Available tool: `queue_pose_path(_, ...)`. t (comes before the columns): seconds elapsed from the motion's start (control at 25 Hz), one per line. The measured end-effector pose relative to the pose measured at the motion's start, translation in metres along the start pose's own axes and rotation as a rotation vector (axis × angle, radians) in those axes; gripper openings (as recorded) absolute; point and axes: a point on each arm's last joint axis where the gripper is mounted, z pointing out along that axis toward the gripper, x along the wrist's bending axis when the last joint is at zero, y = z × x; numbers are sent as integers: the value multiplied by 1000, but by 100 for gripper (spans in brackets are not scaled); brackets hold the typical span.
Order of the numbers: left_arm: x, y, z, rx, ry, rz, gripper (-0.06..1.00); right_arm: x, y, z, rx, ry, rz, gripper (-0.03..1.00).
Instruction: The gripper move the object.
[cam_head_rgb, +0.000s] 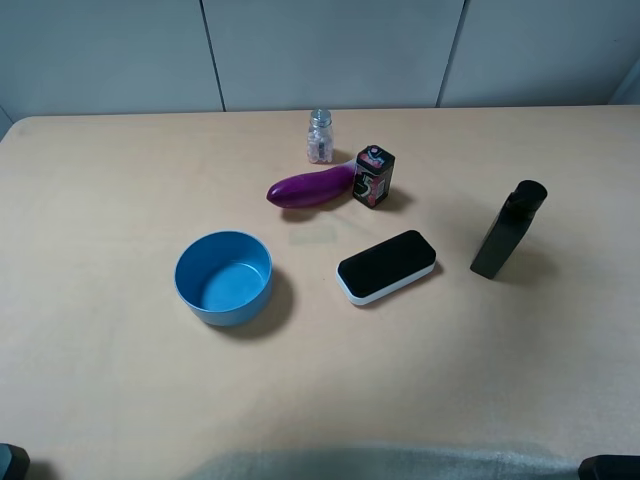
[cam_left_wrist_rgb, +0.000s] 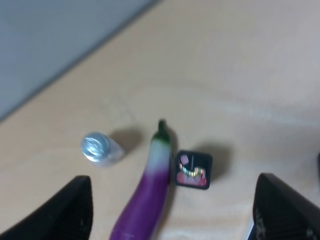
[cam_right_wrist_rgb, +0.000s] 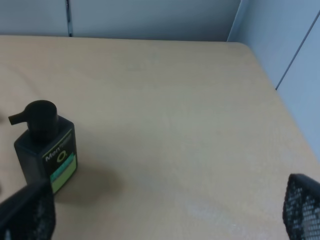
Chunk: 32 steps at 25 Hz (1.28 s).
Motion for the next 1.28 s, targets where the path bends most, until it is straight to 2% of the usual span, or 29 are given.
queue_pose_path(0.16,30,0,-44,-41,33,-43,73,0,0,0,0,0,0,69)
queue_pose_path(0.36,77,-22,-90,-25,110,-114,73,0,0,0,0,0,0,69)
queue_pose_path(0.56,130,-76,-129,58,236,-209,73,0,0,0,0,0,0,69)
queue_pose_path(0.68,156,-121,-160,100,325,-282,73,0,0,0,0,0,0,69)
queue_pose_path(0.76,165,-155,-183,120,384,-332,73,0,0,0,0,0,0,69)
queue_pose_path(0.84,171,-186,-201,138,441,-367,73,0,0,0,0,0,0,69)
queue_pose_path(0.96,162,-229,-224,123,495,-397,73,0,0,0,0,0,0,69)
queue_pose_path(1.28,119,-324,-229,120,502,-405,73,0,0,0,0,0,0,69)
